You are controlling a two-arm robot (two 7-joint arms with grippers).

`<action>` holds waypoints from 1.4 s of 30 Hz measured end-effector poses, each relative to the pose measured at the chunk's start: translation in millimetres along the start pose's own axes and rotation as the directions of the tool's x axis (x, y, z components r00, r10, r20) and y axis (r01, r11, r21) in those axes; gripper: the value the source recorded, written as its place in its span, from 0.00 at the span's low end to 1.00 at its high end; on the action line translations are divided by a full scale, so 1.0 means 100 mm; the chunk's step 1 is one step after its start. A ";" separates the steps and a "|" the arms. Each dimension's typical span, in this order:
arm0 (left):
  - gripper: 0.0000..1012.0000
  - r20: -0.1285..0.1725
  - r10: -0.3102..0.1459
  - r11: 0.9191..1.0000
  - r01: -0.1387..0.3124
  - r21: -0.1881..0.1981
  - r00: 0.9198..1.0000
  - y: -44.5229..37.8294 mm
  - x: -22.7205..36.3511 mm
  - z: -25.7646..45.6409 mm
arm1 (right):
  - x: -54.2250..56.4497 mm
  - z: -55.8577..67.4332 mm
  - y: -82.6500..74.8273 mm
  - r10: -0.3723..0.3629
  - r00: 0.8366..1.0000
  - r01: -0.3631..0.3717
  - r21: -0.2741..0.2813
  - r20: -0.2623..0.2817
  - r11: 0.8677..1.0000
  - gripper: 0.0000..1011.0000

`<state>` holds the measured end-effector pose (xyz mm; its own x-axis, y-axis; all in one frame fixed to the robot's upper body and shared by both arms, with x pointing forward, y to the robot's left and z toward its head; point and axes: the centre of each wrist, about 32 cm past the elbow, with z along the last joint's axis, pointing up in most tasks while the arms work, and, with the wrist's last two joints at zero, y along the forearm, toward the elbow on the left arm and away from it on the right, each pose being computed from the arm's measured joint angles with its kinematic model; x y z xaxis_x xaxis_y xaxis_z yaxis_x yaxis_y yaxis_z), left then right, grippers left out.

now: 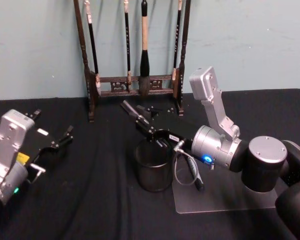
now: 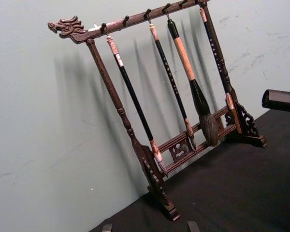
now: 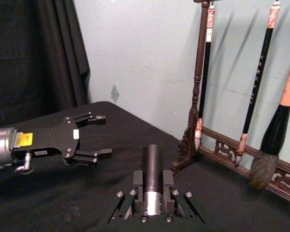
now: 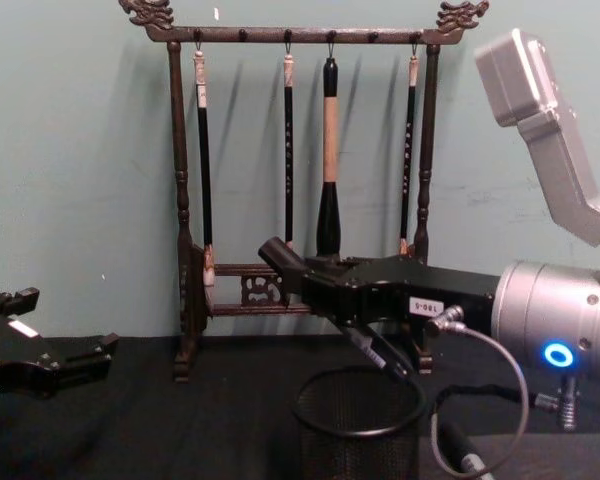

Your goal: Pick up the water-based marker from the table and place it into the pen holder.

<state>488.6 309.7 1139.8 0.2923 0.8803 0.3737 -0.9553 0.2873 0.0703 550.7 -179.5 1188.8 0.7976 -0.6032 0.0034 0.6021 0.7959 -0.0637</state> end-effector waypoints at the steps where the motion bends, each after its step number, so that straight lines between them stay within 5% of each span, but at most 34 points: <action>1: 1.00 0.000 0.000 1.000 0.000 0.000 1.000 0.000 0.000 0.000 | 0.00 -0.01 0.00 -0.003 1.000 0.003 -0.001 0.001 1.000 0.24; 17: 1.00 0.000 0.000 1.000 0.000 0.000 1.000 0.000 0.000 0.000 | 0.00 0.00 0.00 -0.004 1.000 0.004 0.000 0.001 1.000 0.24; 26: 1.00 0.000 0.000 1.000 0.000 0.000 1.000 0.000 0.000 0.000 | 0.00 0.00 -0.01 -0.004 1.000 0.004 0.000 0.001 1.000 0.47; 32: 1.00 0.000 0.000 1.000 0.000 0.000 1.000 0.000 0.000 0.000 | 0.00 0.00 -0.01 -0.004 1.000 0.004 0.000 0.001 1.000 0.78; 42: 1.00 0.000 0.000 1.000 0.000 0.000 1.000 0.000 0.000 0.000 | 0.00 0.00 -0.01 -0.004 1.000 0.004 0.000 0.001 1.000 0.99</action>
<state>488.6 309.7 1139.8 0.2923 0.8803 0.3737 -0.9552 0.2873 0.0703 550.6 -180.2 1189.3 0.7953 -0.6062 0.0043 0.6052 0.7935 -0.0640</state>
